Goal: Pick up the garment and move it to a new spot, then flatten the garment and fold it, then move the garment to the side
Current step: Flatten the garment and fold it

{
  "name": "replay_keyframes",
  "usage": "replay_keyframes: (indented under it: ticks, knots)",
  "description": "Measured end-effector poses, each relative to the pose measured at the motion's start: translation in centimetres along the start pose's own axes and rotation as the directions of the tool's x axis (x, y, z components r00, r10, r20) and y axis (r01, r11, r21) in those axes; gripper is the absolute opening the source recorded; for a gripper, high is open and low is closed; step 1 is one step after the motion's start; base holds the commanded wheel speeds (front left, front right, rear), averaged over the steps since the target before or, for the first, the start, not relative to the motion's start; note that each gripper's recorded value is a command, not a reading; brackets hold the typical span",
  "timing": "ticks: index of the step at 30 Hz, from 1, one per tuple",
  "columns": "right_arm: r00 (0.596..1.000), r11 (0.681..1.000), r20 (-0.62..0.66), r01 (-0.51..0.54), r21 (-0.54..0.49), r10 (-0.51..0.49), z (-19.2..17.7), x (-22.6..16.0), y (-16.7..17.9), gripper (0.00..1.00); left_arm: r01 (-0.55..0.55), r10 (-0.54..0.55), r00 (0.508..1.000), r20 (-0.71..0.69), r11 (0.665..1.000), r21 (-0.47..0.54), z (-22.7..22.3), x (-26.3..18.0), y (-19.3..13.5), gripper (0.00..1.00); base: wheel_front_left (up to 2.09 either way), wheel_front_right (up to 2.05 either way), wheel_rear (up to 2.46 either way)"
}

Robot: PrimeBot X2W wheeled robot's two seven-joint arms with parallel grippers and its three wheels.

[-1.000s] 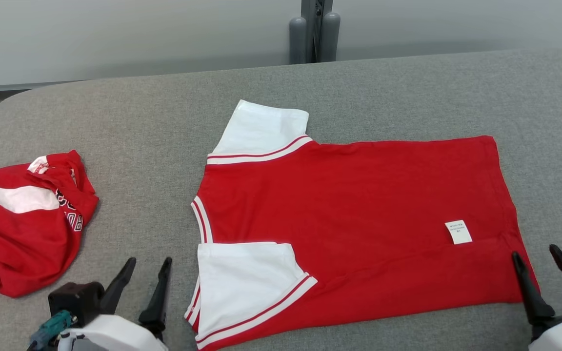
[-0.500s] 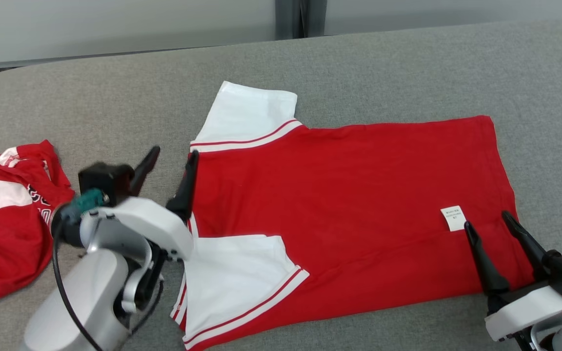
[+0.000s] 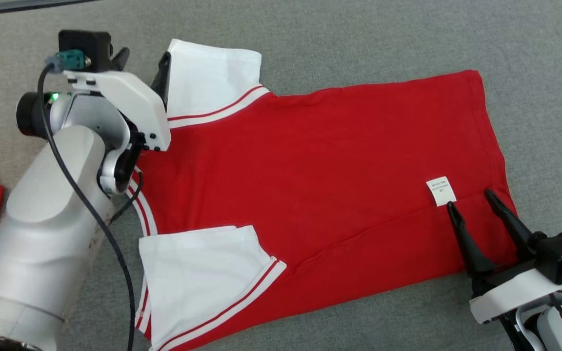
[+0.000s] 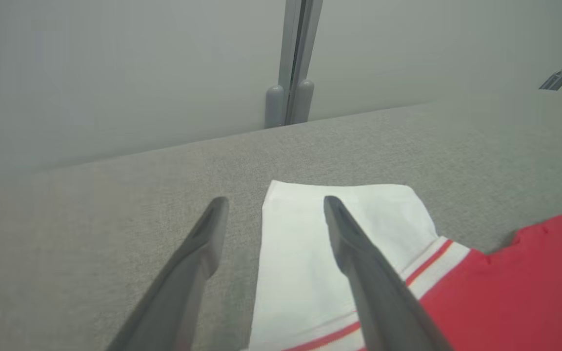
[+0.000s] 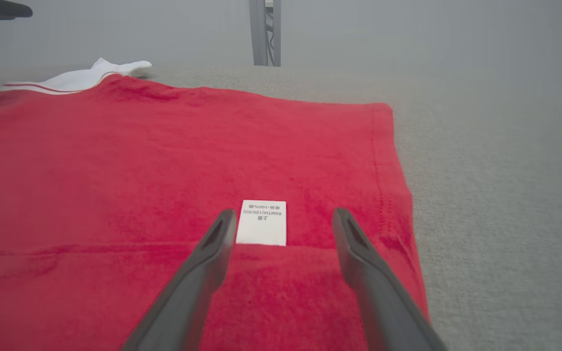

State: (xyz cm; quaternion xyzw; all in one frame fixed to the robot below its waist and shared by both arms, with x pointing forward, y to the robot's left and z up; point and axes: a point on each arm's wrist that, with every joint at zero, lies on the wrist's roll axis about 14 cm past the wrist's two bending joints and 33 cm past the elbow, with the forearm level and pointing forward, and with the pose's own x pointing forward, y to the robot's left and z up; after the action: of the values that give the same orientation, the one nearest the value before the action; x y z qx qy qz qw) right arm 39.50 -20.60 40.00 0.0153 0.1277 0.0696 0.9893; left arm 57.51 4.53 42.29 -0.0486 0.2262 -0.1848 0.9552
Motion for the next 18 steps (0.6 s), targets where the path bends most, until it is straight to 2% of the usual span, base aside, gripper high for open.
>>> replay_keyframes:
  ticks: [11, 18]
  knots:
    - [0.998, 0.999, -0.044, 0.037, -0.01, -0.038, -1.3, -0.1, -1.4, 1.0, 0.02, -0.015, 0.989, -0.15, 0.999, 0.033, -2.0, 5.2, -0.6, 1.0, 0.0, 0.0, 0.0]
    - [0.997, 0.997, -0.008, 0.072, -0.033, -0.072, 0.1, -0.8, -2.5, 1.0, 0.025, -0.008, 0.979, -0.205, 0.996, 0.08, -3.1, 6.6, -0.9, 1.0, 0.0, 0.0, 0.0]
